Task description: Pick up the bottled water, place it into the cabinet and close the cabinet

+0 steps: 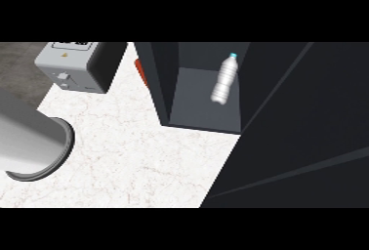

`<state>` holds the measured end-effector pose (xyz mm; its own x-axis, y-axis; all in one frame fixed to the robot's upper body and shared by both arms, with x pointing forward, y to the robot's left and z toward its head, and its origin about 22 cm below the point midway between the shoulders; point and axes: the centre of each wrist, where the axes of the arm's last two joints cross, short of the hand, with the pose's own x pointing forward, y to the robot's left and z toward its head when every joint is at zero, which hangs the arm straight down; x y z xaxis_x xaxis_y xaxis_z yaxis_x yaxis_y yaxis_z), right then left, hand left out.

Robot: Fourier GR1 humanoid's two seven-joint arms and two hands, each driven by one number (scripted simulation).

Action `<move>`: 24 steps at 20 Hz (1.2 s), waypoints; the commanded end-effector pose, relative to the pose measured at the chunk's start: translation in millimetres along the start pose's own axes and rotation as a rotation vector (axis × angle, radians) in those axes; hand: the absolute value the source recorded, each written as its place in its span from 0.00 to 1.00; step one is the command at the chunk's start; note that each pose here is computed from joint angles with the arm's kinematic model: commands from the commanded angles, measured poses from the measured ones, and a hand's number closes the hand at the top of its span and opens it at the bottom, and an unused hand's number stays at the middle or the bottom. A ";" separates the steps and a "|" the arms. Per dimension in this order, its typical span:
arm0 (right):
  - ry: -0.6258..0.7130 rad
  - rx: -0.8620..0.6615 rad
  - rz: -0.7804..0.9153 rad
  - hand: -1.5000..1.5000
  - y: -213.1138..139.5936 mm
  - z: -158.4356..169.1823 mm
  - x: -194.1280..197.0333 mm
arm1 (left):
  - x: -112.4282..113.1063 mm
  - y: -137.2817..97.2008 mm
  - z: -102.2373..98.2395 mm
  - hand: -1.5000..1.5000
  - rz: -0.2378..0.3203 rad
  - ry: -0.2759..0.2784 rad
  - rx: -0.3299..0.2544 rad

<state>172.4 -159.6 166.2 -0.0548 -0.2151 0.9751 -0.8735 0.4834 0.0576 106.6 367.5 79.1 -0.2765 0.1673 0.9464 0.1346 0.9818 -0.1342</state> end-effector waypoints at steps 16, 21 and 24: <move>0.232 0.289 -0.081 1.00 19.5 -187.2 37.2 | 25.8 47.9 42.0 0.00 0.021 -0.039 0.027; 0.241 0.215 -0.208 1.00 -17.4 -201.5 27.9 | 35.9 52.9 55.1 0.00 0.009 -0.035 0.037; 0.280 0.205 -0.246 1.00 -44.0 -188.4 14.8 | 43.4 61.9 66.9 0.00 -0.005 -0.042 0.063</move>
<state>278.6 -12.1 231.3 0.2139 -0.0522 0.9755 -0.9453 0.2407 0.2201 51.3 433.6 86.6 -0.2916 0.1498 0.9447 0.0682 0.9884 -0.1357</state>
